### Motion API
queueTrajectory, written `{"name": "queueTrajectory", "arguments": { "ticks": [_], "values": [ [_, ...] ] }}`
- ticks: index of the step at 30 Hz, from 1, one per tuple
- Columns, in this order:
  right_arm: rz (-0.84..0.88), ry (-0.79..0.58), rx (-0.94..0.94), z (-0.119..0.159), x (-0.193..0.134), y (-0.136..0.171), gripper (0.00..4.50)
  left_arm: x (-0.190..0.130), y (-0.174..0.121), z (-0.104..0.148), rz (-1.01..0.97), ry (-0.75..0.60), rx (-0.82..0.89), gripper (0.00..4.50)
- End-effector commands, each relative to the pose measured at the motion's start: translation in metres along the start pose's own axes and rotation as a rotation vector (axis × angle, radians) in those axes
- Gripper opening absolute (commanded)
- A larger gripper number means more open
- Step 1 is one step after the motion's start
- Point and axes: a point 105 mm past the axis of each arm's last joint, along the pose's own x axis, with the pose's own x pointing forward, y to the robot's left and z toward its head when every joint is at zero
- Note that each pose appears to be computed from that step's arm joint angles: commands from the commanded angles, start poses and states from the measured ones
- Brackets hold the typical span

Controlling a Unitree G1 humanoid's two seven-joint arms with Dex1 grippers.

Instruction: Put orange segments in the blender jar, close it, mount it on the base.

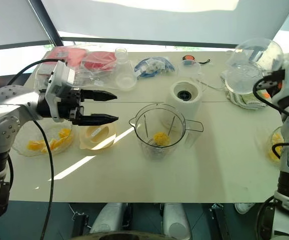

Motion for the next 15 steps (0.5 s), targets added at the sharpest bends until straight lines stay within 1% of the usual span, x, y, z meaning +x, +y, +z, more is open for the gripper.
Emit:
{"name": "queueTrajectory", "arguments": {
  "ticks": [1,4,9,15],
  "values": [
    [0.102,-0.123,-0.096,0.048,0.004,0.005,0.02,-0.001,0.0,0.014,-0.01,-0.015,0.065,3.48],
    [0.19,-0.164,-0.164,0.066,0.004,0.018,0.02,-0.001,0.0,0.015,-0.01,-0.013,0.071,3.48],
    [0.308,-0.221,-0.286,0.086,-0.001,0.041,0.02,-0.001,0.001,0.013,-0.004,-0.005,0.069,3.48],
    [0.391,-0.271,-0.463,0.098,-0.006,0.058,0.02,0.002,0.001,0.01,-0.002,-0.002,0.068,3.48]
  ]
}}
